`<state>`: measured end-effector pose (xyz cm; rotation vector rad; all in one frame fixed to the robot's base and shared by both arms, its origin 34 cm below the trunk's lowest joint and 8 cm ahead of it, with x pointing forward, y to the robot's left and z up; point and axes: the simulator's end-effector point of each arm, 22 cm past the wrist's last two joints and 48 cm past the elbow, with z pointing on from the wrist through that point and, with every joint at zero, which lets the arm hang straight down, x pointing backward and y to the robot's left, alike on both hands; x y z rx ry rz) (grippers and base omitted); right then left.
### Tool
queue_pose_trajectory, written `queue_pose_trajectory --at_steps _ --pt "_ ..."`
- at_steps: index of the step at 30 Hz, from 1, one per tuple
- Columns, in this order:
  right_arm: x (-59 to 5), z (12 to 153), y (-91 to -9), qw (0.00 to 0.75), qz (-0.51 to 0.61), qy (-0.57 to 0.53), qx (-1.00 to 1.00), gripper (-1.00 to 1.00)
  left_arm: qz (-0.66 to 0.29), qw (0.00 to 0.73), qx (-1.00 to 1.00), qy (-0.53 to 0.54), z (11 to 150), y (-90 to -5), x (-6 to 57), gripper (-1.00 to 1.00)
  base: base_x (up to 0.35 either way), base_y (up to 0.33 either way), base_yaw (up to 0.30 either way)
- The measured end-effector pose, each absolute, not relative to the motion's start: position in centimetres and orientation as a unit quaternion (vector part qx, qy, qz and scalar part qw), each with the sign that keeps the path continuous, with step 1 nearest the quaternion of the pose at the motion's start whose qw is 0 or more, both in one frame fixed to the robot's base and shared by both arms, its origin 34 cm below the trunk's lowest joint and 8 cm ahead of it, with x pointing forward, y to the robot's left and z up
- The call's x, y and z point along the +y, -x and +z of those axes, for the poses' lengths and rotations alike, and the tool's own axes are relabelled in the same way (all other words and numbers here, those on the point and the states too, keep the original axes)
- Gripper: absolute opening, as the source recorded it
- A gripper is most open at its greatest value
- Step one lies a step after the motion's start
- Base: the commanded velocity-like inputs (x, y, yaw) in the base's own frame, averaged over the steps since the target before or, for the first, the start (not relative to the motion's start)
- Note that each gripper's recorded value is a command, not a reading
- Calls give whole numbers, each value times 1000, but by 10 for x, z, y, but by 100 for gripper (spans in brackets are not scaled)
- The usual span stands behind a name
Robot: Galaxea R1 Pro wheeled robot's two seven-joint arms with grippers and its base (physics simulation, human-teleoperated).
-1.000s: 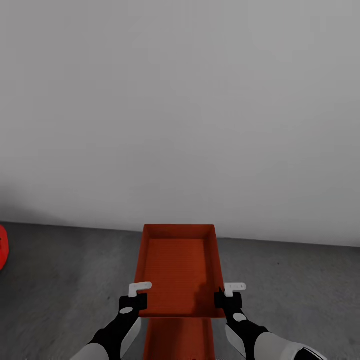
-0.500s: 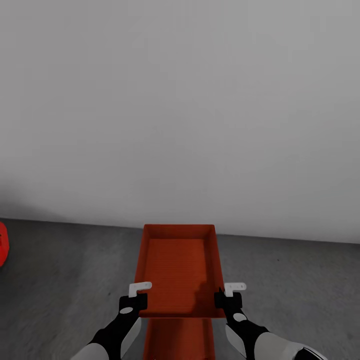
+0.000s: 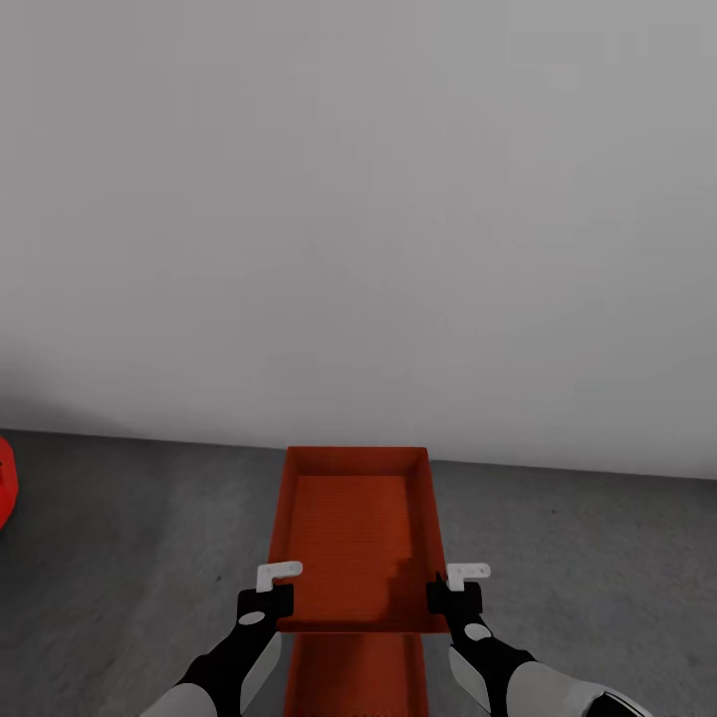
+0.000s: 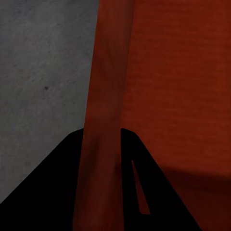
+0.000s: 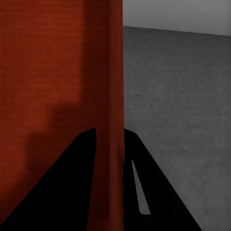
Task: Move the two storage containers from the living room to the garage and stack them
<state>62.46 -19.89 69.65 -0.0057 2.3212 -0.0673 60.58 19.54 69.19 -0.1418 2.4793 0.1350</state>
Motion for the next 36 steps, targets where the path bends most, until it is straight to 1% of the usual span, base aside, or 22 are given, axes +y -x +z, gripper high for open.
queue_pose_trajectory --at_steps 24,28,36 --pt "-199 696 -624 397 -27 4 917 -100 52 320 944 55 691 -605 195 -100 0 0 0" --pt "-199 696 -625 397 -27 4 917 -100 52 320 944 55 691 -605 195 -100 -195 0 0" --pt "-199 696 -625 397 -27 4 917 -100 52 320 945 55 691 -605 195 -100 -329 0 0"
